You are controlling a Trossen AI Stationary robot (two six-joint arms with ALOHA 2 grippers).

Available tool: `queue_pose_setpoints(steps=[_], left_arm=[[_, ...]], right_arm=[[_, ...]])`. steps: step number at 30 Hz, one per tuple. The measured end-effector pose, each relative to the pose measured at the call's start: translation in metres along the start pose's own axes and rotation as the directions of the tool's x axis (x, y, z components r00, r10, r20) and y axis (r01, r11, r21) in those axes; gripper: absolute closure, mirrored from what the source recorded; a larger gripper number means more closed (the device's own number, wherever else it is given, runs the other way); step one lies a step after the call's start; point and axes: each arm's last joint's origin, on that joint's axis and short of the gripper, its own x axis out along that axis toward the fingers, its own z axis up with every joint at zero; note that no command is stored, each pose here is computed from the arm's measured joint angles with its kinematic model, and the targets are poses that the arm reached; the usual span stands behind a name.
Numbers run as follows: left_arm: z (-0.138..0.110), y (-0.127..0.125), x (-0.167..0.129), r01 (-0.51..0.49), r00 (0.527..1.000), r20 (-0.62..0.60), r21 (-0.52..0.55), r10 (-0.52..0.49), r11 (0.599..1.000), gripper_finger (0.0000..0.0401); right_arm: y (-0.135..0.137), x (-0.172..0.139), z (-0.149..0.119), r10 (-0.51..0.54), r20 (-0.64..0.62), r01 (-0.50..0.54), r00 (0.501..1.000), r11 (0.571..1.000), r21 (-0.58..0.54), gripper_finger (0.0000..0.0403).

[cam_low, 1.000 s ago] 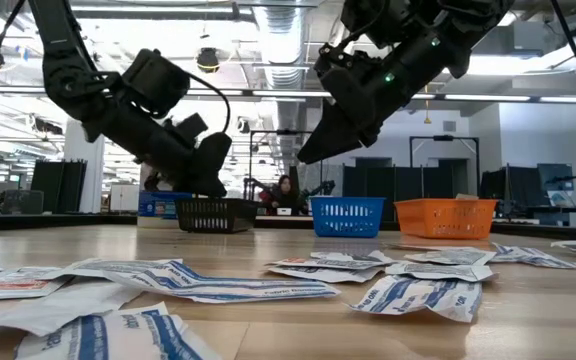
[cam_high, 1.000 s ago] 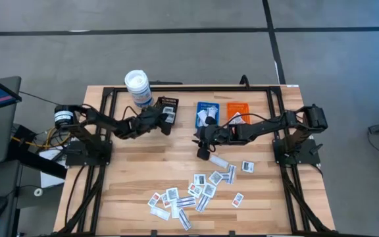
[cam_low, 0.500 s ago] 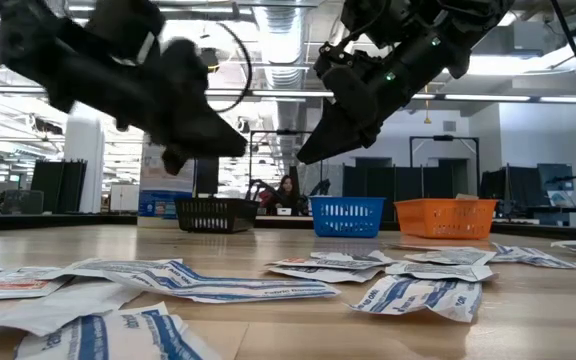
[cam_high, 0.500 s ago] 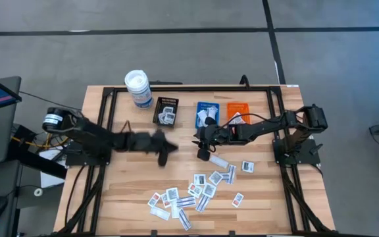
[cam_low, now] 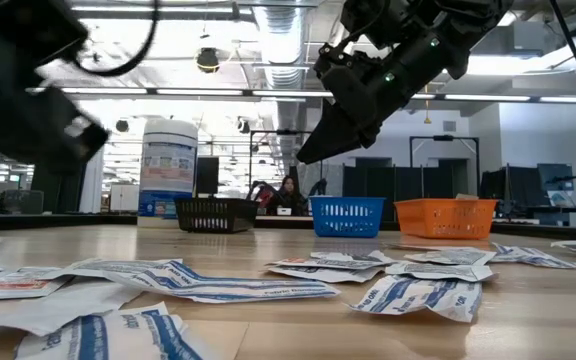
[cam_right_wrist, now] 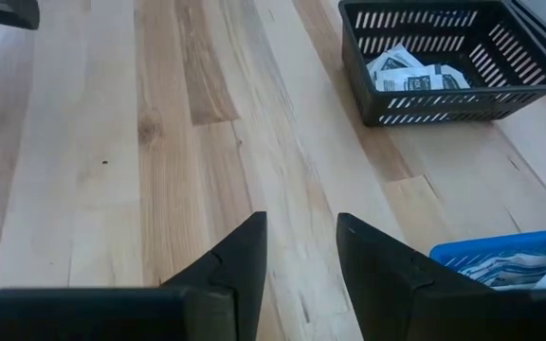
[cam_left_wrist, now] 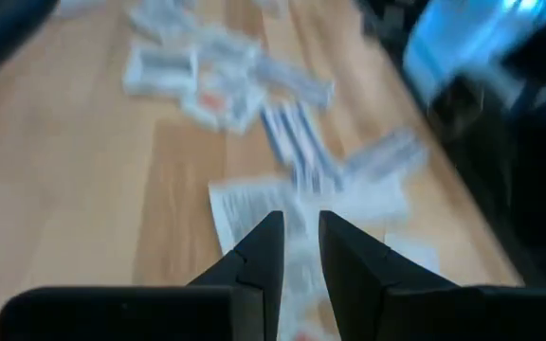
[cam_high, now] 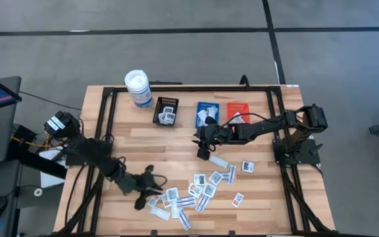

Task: Pick & Place First Aid Supplies
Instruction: Put the orange ointment pack into the orange bin

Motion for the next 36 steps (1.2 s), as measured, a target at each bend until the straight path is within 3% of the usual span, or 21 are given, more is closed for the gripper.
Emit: queue_pose_setpoints(steps=[4,13,19,25,30,36], left_arm=[[-0.015,-0.004,-0.005,-0.014,0.994,-0.111,-0.017,0.012,1.000,0.0331],[-0.035,-0.002,0.003,-0.052,0.978,-0.200,-0.001,0.051,0.999,0.0331],[-0.036,-0.003,0.005,-0.053,0.980,-0.192,-0.011,0.050,0.999,0.0325],[-0.020,-0.011,-0.006,0.004,0.992,-0.125,-0.019,-0.006,1.000,0.0302],[-0.031,-0.020,-0.009,0.047,0.984,-0.170,0.005,-0.046,0.999,0.0297],[-0.050,-0.019,0.001,-0.017,0.980,-0.195,0.053,0.028,0.998,0.0301]], right_arm=[[0.000,0.000,0.000,0.000,-0.002,0.000,1.000,1.000,-0.001,0.0280],[0.000,0.000,0.000,0.001,-0.003,-0.001,1.000,1.000,0.001,0.0280],[0.001,0.000,0.000,0.001,-0.003,-0.001,1.000,1.000,0.001,0.0280],[0.001,0.000,-0.001,0.001,-0.004,-0.001,1.000,1.000,0.001,0.0280],[0.001,0.000,-0.001,0.005,-0.005,-0.005,1.000,1.000,0.001,0.0280],[0.001,0.000,-0.001,0.031,-0.011,-0.031,0.999,1.000,0.000,0.0280]])
